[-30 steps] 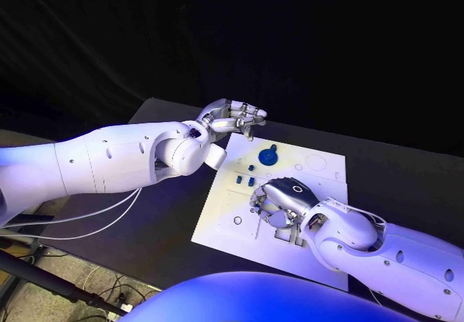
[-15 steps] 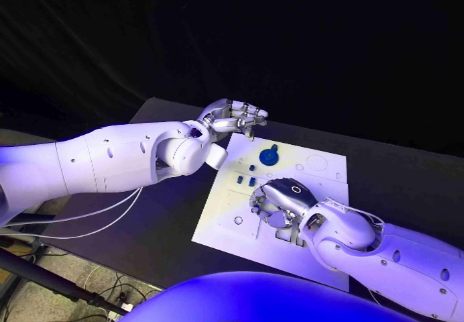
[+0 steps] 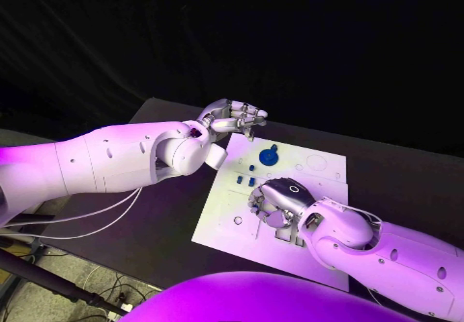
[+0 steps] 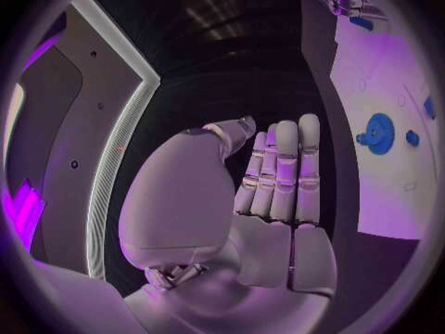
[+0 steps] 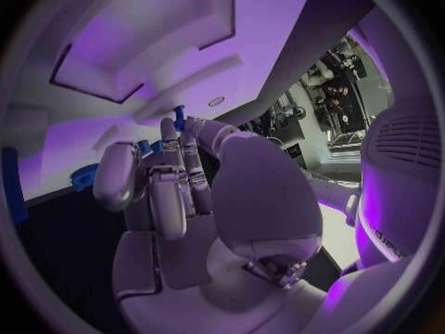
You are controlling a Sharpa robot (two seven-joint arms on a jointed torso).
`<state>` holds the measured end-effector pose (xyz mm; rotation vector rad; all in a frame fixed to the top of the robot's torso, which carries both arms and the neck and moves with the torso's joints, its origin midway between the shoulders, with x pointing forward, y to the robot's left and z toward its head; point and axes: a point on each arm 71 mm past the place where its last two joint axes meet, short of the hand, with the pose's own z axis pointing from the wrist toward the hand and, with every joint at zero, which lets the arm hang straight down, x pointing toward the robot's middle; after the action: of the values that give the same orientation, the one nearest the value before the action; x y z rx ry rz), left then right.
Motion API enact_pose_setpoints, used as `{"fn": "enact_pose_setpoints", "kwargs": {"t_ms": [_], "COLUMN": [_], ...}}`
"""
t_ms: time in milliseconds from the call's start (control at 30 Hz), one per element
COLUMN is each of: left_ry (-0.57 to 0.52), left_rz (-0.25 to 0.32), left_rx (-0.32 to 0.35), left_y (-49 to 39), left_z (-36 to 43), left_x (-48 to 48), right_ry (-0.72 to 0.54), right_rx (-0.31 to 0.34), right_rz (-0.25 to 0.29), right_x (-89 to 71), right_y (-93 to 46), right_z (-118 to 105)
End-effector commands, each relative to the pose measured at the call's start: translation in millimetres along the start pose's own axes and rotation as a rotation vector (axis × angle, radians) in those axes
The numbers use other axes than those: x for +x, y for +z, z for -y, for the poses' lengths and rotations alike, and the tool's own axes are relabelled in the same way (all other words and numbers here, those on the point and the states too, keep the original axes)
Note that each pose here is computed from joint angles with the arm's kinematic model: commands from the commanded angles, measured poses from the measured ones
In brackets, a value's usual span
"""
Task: Assemble the parts on the task board
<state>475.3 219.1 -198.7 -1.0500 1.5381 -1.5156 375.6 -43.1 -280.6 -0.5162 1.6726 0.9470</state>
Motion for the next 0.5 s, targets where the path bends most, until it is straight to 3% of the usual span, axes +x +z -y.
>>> {"fn": "enact_pose_setpoints", "kwargs": {"t_ms": [33, 500], "left_ry": [-0.008, -0.007], "left_rz": [-0.018, -0.020], "left_rx": [0.004, 0.000], "left_y": [0.5, 0.8], "left_z": [1.2, 0.7], "left_x": [2.3, 1.6], "right_ry": [-0.019, -0.033], "right_rx": [-0.015, -0.011], "right_rz": [-0.053, -0.052], "right_x": [6.4, 7.7], "right_y": [-0.3, 0.2], "right_z": [-2.2, -3.3]}}
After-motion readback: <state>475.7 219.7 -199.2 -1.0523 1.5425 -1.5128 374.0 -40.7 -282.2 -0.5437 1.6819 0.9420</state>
